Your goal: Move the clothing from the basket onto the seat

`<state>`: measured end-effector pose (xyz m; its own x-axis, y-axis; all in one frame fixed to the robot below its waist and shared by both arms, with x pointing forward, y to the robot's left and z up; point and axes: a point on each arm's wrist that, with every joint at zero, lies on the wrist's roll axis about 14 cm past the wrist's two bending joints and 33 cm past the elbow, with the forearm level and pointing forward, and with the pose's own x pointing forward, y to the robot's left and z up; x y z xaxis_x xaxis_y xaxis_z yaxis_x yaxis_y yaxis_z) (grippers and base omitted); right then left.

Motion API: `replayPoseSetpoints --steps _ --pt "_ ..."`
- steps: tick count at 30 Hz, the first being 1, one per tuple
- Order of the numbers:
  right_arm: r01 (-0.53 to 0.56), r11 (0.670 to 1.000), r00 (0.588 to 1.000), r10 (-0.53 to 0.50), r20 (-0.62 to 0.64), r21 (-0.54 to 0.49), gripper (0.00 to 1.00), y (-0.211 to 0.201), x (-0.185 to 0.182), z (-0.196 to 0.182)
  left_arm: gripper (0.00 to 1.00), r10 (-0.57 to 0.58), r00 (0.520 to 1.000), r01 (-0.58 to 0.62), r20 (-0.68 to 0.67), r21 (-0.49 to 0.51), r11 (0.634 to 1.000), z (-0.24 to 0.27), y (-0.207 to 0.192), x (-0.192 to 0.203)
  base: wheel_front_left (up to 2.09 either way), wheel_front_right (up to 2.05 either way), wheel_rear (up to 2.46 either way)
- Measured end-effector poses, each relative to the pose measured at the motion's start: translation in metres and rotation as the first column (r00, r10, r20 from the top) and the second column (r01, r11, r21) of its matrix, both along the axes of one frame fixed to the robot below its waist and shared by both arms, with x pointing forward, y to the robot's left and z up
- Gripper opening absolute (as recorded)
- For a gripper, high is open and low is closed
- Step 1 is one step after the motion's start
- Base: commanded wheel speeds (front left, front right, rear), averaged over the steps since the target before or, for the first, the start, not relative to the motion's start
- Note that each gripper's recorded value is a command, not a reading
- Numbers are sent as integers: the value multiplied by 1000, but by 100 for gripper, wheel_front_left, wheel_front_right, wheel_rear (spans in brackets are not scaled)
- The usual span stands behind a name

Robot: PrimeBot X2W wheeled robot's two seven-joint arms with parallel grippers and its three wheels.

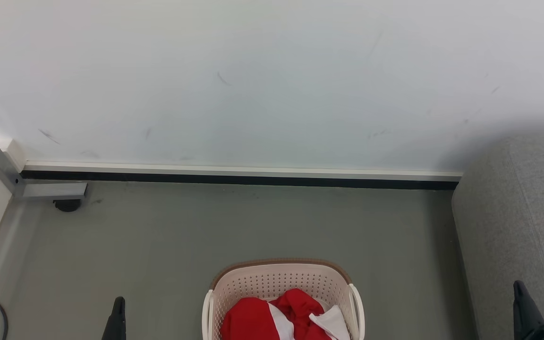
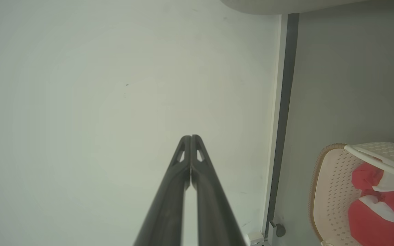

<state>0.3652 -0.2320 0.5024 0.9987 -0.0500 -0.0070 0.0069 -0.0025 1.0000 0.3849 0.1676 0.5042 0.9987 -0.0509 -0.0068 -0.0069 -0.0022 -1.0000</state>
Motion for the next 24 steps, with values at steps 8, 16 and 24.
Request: replayPoseSetpoints --steps 8,16,24 --pt "0 1000 1000 0 0 0 0 0 0 0 0 0 1000 0 0 0 1000 0 0 0 0 0 0" --pt "0 1000 1000 0 0 0 0 0 0 0 0 0 1000 0 0 0 1000 0 0 0 0 0 0" --pt "0 1000 1000 0 0 0 0 0 0 0 0 0 1000 0 0 0 1000 0 0 0 0 0 0"
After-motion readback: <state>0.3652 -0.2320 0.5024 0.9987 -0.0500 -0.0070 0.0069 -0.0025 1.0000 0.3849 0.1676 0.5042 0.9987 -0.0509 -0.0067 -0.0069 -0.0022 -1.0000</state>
